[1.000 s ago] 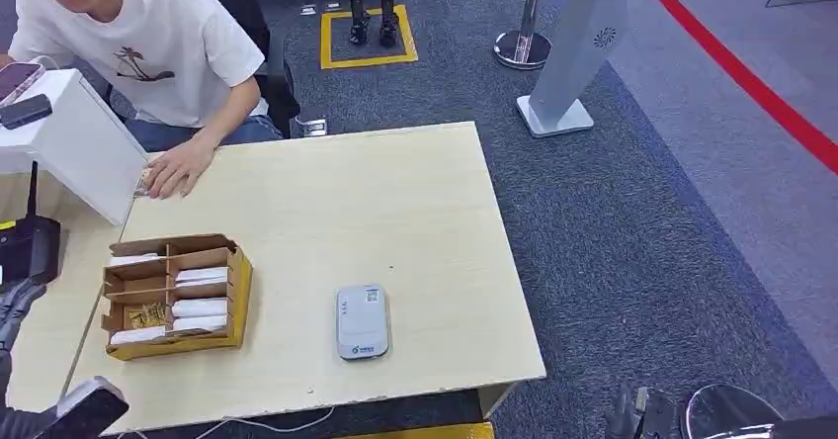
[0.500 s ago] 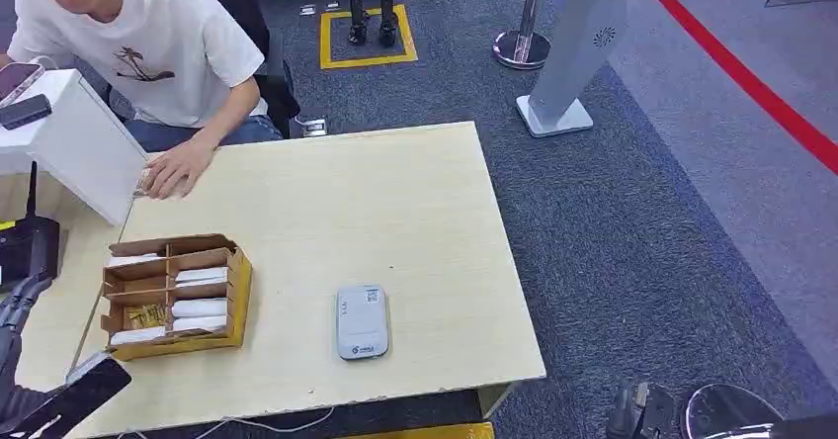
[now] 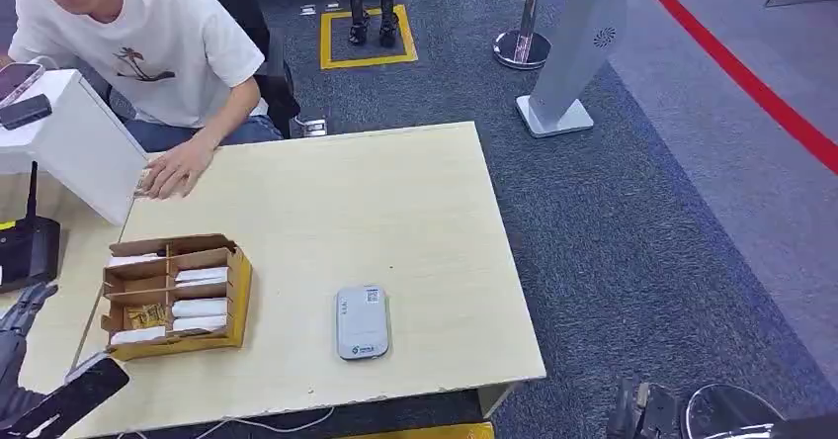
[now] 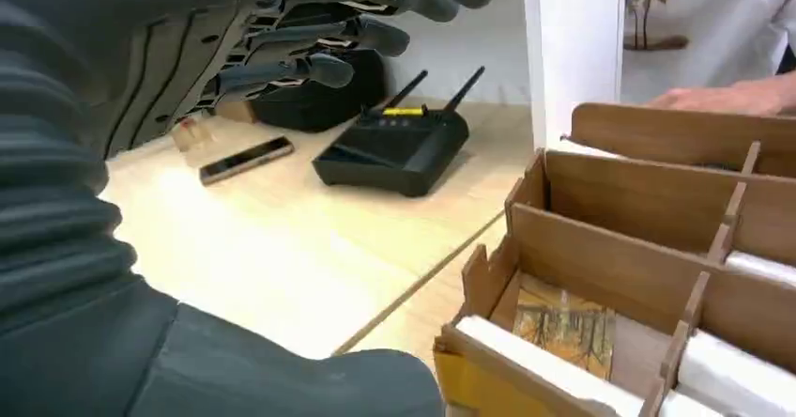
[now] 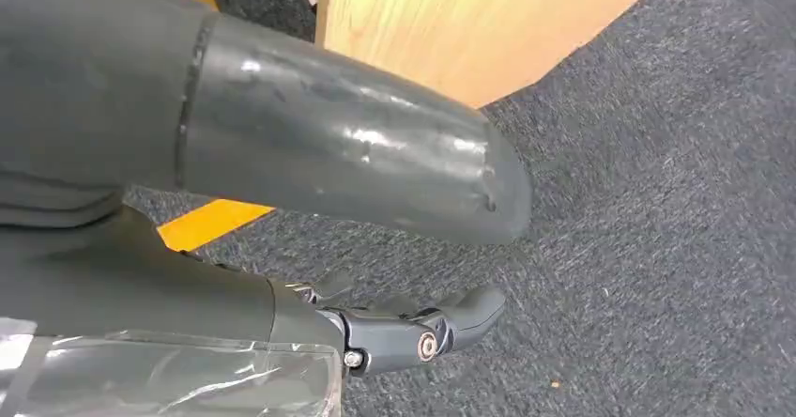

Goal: Pass the card to the sensor for recognition and then transmit it.

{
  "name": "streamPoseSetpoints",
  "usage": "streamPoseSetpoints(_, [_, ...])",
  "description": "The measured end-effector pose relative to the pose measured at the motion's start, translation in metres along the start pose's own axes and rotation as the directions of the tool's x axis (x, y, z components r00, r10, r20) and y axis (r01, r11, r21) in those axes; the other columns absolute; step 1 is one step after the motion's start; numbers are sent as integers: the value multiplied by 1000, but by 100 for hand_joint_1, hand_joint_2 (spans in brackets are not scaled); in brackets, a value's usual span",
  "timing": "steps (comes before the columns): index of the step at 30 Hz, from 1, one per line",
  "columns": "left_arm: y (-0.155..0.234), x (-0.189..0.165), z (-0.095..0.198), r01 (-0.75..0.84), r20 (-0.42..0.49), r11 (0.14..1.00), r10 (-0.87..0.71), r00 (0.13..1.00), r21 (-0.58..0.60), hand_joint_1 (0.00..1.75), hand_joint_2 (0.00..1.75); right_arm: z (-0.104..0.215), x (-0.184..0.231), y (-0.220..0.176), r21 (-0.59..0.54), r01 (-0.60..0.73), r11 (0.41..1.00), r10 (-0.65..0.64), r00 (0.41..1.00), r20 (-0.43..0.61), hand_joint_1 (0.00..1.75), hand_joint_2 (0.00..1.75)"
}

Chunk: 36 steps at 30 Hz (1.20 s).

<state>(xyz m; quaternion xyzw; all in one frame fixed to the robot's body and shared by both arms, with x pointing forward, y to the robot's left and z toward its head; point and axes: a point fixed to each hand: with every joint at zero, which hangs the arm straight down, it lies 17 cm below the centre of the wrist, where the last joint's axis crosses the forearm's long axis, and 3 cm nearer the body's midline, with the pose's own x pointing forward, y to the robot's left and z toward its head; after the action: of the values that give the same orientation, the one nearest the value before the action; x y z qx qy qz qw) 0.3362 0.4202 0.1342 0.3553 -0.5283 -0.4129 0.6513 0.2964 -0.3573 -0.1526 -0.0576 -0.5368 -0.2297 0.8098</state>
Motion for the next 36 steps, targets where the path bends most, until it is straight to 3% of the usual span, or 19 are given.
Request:
streamPoseSetpoints(22, [7,1,-28,-2,18,999,3,1000,-43,0,175,-7,7,8,7,-5,1000,5,1000,4,0,0])
streamPoseSetpoints(36, [-4,-5,-29,-39,12,983,42,999,-177,0,175,-10,9,16,21,-2,1000,2,1000,3,0,0])
